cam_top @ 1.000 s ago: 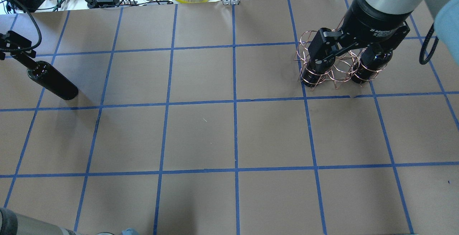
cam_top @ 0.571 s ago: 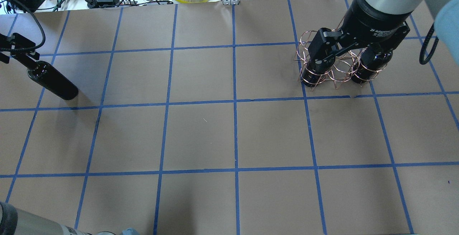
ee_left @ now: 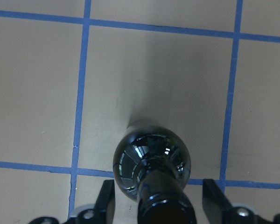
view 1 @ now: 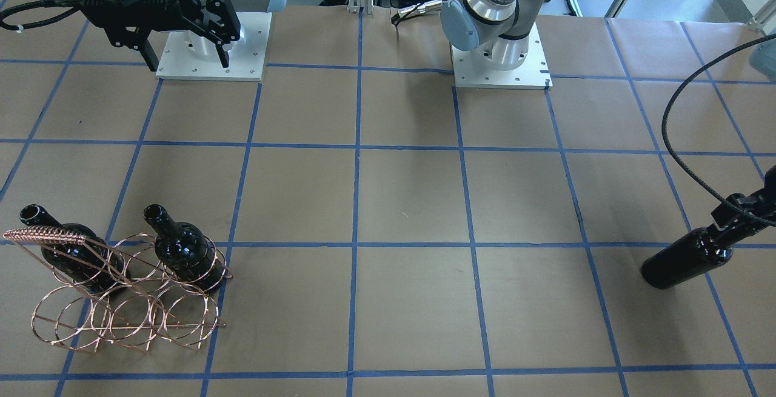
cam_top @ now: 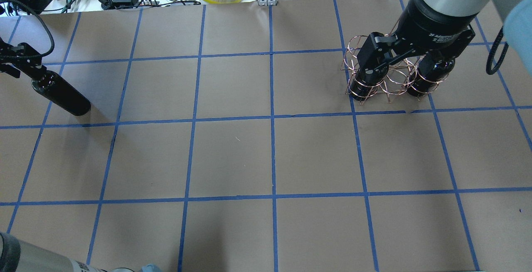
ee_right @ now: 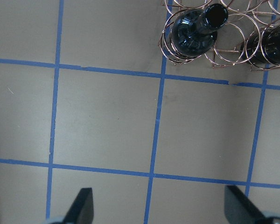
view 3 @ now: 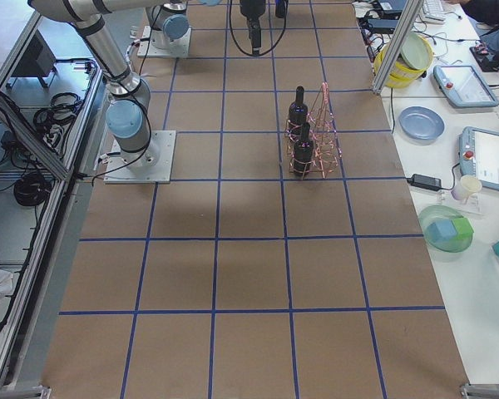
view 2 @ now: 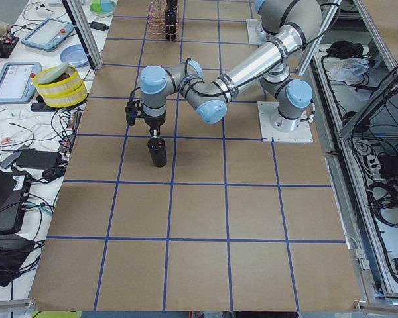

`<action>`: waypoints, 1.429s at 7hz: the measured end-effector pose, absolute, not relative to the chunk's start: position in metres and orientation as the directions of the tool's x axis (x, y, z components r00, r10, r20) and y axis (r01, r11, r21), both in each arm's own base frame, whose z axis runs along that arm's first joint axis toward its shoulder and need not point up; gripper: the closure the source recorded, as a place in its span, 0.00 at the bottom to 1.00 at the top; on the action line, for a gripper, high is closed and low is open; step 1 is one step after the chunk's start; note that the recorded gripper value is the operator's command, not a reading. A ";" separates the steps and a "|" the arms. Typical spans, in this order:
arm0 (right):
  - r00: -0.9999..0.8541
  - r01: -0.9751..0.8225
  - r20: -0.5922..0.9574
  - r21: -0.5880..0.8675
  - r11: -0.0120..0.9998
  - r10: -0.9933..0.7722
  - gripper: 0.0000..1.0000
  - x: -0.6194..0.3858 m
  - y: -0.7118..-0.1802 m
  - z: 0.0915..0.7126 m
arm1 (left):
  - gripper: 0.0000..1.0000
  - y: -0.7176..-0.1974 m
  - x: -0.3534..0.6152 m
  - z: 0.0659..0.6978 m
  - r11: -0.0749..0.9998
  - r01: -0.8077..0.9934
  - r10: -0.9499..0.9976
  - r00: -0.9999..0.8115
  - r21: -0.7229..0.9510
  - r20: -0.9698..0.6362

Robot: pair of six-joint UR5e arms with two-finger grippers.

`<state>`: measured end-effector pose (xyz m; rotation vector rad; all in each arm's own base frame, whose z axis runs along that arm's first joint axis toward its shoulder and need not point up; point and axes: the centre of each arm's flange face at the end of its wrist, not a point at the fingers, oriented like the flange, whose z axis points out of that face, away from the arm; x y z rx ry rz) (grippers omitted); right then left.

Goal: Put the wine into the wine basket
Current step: 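Close the left gripper on the bottle neck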

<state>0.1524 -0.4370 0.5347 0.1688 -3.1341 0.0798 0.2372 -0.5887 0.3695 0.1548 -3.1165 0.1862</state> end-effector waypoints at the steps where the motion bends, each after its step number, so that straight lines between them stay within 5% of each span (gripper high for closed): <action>1: -0.994 -0.107 0.005 -0.051 0.993 -0.107 0.00 0.152 -0.437 0.535 | 0.61 -0.588 0.237 0.368 0.989 -0.098 -0.096 -0.995 -0.115 0.023; 4: -0.994 -0.107 0.005 -0.050 0.993 -0.107 0.00 0.152 -0.437 0.534 | 0.71 -0.587 0.237 0.368 0.989 -0.098 -0.096 -0.995 -0.113 0.022; 7: -0.994 -0.108 0.005 -0.050 0.993 -0.108 0.00 0.153 -0.437 0.534 | 0.98 -0.587 0.237 0.369 0.989 -0.098 -0.096 -0.995 -0.115 0.020; 10: -0.994 -0.107 0.005 -0.050 0.993 -0.107 0.00 0.152 -0.437 0.535 | 1.00 -0.582 0.229 0.384 0.988 -0.095 -0.094 -0.995 -0.124 0.017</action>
